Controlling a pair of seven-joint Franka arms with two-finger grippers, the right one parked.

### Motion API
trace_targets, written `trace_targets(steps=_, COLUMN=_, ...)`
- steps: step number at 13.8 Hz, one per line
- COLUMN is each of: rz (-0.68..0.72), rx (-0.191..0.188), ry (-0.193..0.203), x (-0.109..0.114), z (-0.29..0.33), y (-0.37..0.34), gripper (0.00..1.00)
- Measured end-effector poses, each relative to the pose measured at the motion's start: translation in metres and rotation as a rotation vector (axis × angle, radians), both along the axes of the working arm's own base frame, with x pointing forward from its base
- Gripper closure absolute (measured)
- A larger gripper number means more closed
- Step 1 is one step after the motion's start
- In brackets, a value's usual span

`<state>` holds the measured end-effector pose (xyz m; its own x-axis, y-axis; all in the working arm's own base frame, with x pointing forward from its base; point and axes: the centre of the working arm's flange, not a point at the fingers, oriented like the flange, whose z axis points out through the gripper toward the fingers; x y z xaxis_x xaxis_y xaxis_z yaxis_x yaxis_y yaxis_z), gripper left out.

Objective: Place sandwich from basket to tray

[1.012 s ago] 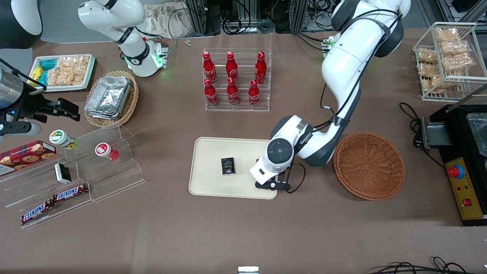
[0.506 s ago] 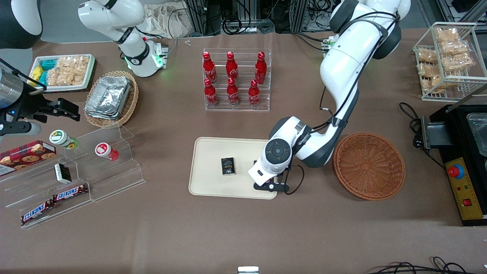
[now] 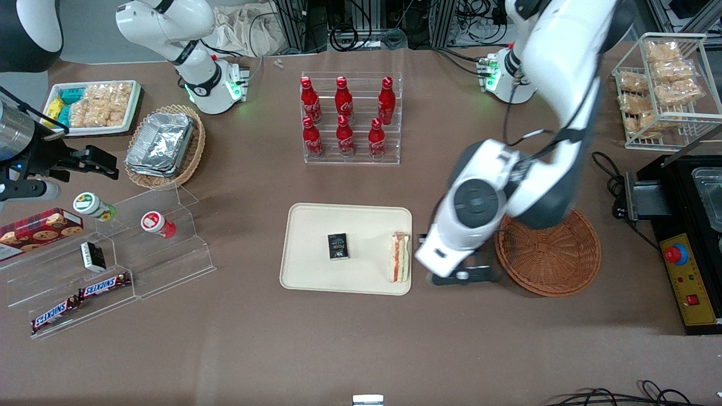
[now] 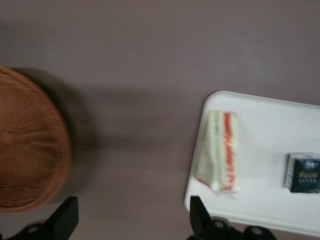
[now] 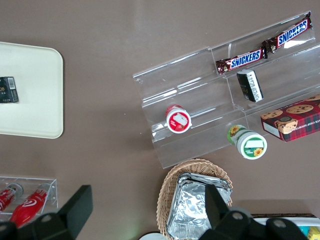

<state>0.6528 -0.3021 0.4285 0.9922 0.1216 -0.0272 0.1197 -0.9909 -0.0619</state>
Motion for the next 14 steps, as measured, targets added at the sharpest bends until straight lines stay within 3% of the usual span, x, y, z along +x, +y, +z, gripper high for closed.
trace_targets(steps=2, rz=0.066, rx=0.020, ry=-0.030, x=-0.009, z=0.045, y=0.059, gripper=0.00)
trace_targets(steps=5, rz=0.124, rx=0.063, ry=-0.053, x=-0.052, z=0.093, y=0.118, gripper=0.00)
trace_targets(steps=8, rz=0.081, rx=0.028, ry=-0.019, x=-0.077, z=0.122, y=0.189, gripper=0.00)
trace_targets(steps=11, rz=-0.061, rx=-0.003, ry=0.002, x=-0.070, z=0.128, y=0.272, gripper=0.00)
trace_targets(steps=14, rz=-0.086, rx=-0.025, ry=0.020, x=-0.049, z=0.118, y=0.318, gripper=0.00)
